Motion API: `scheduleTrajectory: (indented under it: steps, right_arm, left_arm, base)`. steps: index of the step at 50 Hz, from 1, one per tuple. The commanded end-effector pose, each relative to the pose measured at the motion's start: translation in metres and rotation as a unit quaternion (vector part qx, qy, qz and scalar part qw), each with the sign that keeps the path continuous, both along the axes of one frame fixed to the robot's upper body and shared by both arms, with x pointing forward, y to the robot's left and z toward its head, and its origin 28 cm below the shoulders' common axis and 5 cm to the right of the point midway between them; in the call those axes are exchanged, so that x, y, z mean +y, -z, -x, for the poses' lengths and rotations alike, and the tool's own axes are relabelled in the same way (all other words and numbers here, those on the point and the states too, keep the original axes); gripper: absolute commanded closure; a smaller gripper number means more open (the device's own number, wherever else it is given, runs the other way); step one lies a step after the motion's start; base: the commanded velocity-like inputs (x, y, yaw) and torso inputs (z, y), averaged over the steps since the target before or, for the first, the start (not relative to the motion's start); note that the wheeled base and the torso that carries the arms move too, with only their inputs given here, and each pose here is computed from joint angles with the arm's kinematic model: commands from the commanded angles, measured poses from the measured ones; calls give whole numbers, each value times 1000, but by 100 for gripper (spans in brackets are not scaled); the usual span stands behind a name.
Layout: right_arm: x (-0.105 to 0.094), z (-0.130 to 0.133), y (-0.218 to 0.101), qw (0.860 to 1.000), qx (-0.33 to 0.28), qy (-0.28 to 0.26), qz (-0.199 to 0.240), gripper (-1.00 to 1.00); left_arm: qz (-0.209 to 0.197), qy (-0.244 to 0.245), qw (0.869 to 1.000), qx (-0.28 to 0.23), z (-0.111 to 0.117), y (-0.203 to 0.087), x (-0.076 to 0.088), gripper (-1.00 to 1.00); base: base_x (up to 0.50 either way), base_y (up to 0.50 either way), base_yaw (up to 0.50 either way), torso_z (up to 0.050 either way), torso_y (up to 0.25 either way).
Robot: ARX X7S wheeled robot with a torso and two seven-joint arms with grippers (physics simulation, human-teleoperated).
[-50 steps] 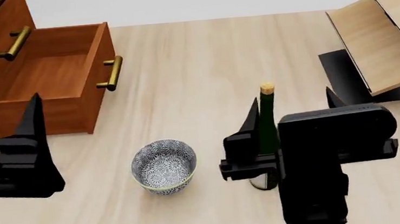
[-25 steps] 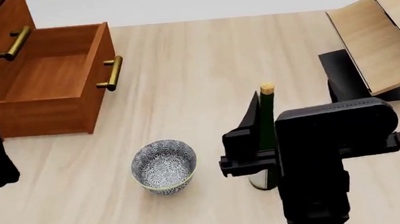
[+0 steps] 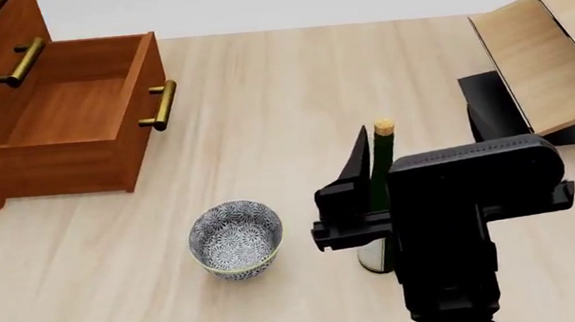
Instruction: Put the wine bottle in the bottom drawer of the cabinet.
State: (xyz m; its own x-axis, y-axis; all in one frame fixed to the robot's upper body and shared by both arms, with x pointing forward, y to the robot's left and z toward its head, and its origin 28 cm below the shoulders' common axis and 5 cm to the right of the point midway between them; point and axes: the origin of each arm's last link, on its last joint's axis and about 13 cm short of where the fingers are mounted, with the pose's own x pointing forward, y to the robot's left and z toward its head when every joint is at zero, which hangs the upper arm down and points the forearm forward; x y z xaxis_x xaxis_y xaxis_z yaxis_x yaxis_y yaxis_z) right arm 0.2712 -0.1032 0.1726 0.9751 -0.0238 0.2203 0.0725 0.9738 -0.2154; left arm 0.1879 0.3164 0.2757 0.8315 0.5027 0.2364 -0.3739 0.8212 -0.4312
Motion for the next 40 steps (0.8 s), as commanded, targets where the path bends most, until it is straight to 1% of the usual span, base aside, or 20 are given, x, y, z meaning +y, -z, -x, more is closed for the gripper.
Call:
scheduleTrajectory:
  steps: [1,2,4,8,11,12,13,14,15,16,18,19,21,24,25,27,30,34,37,40]
  right_arm:
    - [-2,-2,1,1000,-3,8,7,-100]
    - [-3,-2,1,1000,-2,8,3,-100]
    - [-3,-2,1,1000,-2,10,2,-100]
    - [-3,1,1,1000,-3,8,4,-100]
    - [-4,0,2,1000,-3,11,2,-100]
    - [-4,-1,2,1000,-4,13,4,-100]
    - [-5,-2,3,1000,-5,18,8,-100]
    - [-5,-2,4,1000,-4,19,7,-100]
    - [-5,-3,5,1000,-3,19,6,-100]
    - [-6,-3,5,1000,-2,19,5,-100]
    - [-6,-3,6,1000,-1,21,4,-100]
    - [-6,-3,6,1000,-1,21,3,-100]
    - [-6,-3,7,1000,0,21,3,-100]
    - [-5,-3,9,1000,1,20,7,-100]
    - [-5,-3,9,1000,1,20,8,-100]
    - [-5,-3,10,1000,2,20,8,-100]
    - [-6,-4,11,1000,4,20,9,-100]
    - [-5,-4,10,1000,4,20,7,-100]
    - [-4,-3,12,1000,5,19,10,-100]
    - [-4,-4,13,1000,8,18,10,-100]
  left_arm:
    - [114,-70,977,-168,21,-6,37,-100]
    - [147,-73,968,-192,25,-6,41,-100]
    - [180,-81,959,-203,28,-6,44,-100]
    - [264,-96,915,-291,41,-6,52,-100]
    - [286,-105,903,-304,44,-8,55,-100]
    - [299,-102,890,-330,47,-9,56,-100]
    - [306,-86,869,-379,52,-11,56,-100]
    - [305,-95,873,-367,53,-11,56,-100]
    - [311,-89,870,-372,54,-12,56,-100]
    - [323,-82,856,-396,59,-23,57,-100]
    - [305,-107,847,-422,66,-16,58,-100]
    - [318,-89,835,-440,70,-21,59,-100]
    - [315,-95,824,-461,76,-27,60,-100]
    - [307,-112,815,-478,80,-27,61,-100]
    - [297,-118,821,-474,80,-23,61,-100]
    - [274,-147,814,-490,89,-30,64,-100]
    - [292,-143,802,-501,94,-28,69,-100]
    - [262,-162,800,-515,100,-28,72,-100]
    - [266,-159,786,-535,107,-28,77,-100]
    - [250,-163,791,-534,107,-28,79,-100]
  base:
    - [0,0,0,0,0]
    - [0,0,0,0,0]
    - [0,0,0,0,0]
    - [0,0,0,0,0]
    - [0,0,0,0,0]
    - [0,0,0,0,0]
    - [0,0,0,0,0]
    - [0,0,0,0,0]
    - [0,0,0,0,0]
    - [0,0,0,0,0]
    - [0,0,0,0,0]
    - [0,0,0,0,0]
    - [0,0,0,0,0]
    - [0,0,0,0,0]
    - [0,0,0,0,0]
    - [0,0,0,0,0]
    - [0,0,0,0,0]
    - [0,0,0,0,0]
    - [0,0,0,0,0]
    - [0,0,0,0,0]
